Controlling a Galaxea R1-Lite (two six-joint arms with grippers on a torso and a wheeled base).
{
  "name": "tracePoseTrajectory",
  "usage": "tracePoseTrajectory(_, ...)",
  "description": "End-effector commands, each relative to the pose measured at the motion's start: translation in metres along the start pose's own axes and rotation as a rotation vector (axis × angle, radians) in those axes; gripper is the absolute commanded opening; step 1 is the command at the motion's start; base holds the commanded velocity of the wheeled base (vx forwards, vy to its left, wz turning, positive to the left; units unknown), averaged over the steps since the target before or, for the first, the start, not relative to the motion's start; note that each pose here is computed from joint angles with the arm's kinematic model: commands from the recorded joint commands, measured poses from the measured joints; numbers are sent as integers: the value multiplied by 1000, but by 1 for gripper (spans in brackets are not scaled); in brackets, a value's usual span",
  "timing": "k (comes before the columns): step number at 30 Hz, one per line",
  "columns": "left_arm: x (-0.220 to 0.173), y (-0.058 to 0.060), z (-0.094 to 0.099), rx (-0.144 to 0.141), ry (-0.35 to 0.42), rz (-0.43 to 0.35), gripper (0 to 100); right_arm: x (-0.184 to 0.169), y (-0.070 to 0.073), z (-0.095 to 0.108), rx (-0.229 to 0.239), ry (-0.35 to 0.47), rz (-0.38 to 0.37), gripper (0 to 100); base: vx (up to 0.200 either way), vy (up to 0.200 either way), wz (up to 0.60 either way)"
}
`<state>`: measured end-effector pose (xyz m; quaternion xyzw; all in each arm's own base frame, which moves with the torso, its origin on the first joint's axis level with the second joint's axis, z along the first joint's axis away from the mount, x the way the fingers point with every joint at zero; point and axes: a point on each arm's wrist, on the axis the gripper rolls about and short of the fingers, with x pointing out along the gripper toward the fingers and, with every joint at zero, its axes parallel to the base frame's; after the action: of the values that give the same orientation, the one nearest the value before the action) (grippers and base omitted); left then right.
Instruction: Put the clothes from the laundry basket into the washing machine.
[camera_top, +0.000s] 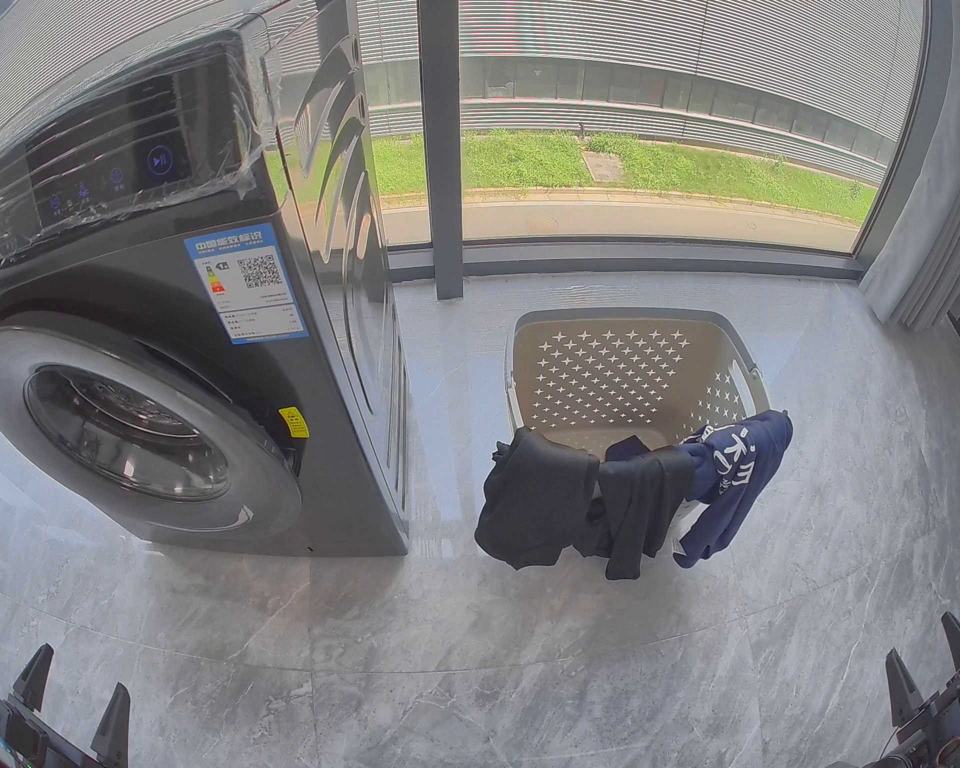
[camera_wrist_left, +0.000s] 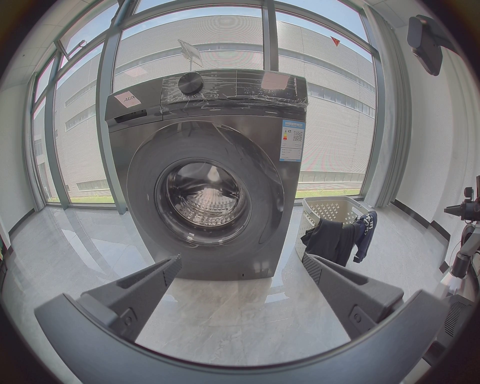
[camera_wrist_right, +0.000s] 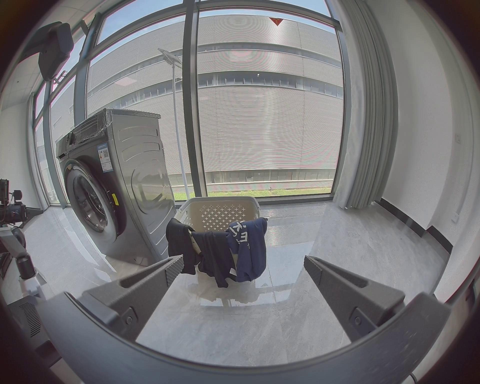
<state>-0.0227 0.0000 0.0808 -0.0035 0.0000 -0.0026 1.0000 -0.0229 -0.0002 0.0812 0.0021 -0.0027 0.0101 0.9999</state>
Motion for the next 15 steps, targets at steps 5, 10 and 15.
tracePoseTrajectory(5,0,0,-5,1,5,-1,100,0,0,-5,0,1,1,100,0,0,0)
tracePoseTrajectory(10,0,0,-5,-4,3,-3,100,0,0,-5,0,1,1,100,0,120,0)
tracePoseTrajectory(15,0,0,-5,-4,3,-3,100,0,0,-5,0,1,1,100,0,200,0)
